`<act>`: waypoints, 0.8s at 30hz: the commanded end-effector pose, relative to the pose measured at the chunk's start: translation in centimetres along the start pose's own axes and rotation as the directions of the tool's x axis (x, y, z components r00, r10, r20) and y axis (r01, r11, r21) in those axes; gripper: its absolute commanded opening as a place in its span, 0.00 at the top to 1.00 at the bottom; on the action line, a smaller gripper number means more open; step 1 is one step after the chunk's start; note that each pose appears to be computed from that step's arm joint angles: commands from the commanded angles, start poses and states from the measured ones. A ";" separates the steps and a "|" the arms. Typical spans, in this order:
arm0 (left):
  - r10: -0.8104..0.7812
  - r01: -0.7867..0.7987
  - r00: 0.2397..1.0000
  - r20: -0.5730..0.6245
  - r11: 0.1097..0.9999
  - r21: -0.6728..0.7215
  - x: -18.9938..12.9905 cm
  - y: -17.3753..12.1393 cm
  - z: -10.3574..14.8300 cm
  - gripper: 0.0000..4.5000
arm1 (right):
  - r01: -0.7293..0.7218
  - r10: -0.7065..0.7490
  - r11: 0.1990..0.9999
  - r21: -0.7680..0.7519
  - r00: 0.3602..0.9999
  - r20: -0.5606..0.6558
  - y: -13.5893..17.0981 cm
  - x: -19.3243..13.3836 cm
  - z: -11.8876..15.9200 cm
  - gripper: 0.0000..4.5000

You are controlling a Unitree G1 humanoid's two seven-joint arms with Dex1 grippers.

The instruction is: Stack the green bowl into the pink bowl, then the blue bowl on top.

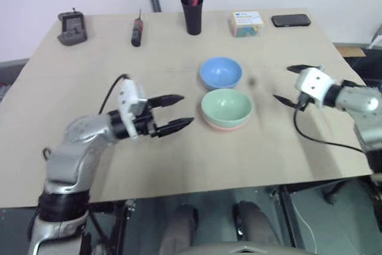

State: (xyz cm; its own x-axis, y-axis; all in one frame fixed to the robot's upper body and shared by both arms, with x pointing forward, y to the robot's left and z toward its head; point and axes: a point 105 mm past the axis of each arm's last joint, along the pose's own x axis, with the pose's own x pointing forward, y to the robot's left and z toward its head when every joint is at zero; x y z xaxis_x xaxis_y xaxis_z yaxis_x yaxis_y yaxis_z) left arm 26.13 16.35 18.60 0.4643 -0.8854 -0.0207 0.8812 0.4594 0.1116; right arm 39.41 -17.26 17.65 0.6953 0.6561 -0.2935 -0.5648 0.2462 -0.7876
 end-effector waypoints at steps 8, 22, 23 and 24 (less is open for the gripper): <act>0.208 -0.210 0.978 0.034 0.976 0.061 -2.8 -0.6 1.9 0.00 | -0.125 0.170 0.938 -0.323 0.979 0.116 1.6 6.5 4.3 0.00; 0.266 -0.269 0.963 0.048 0.961 0.065 -2.9 -1.7 2.0 0.00 | -0.125 0.154 0.899 -0.419 0.987 0.036 0.9 8.2 4.4 0.75; 0.267 -0.269 0.963 0.049 0.961 0.064 -2.8 -1.7 1.9 0.00 | -0.125 0.153 0.898 -0.422 0.988 0.033 0.8 8.2 4.4 0.82; 0.267 -0.270 0.962 0.050 0.961 0.064 -2.7 -1.6 1.9 0.00 | -0.123 0.151 0.898 -0.423 0.988 0.032 0.7 8.1 4.3 0.92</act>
State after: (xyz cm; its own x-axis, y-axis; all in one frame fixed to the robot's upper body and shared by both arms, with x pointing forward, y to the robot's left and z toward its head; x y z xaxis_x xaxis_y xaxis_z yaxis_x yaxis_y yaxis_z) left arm 23.73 18.58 19.15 0.6981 -0.7157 0.0204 0.7082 0.6944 0.1272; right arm 42.34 -8.91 14.67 0.5688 0.6907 -0.4465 -0.4672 -0.1754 -0.8666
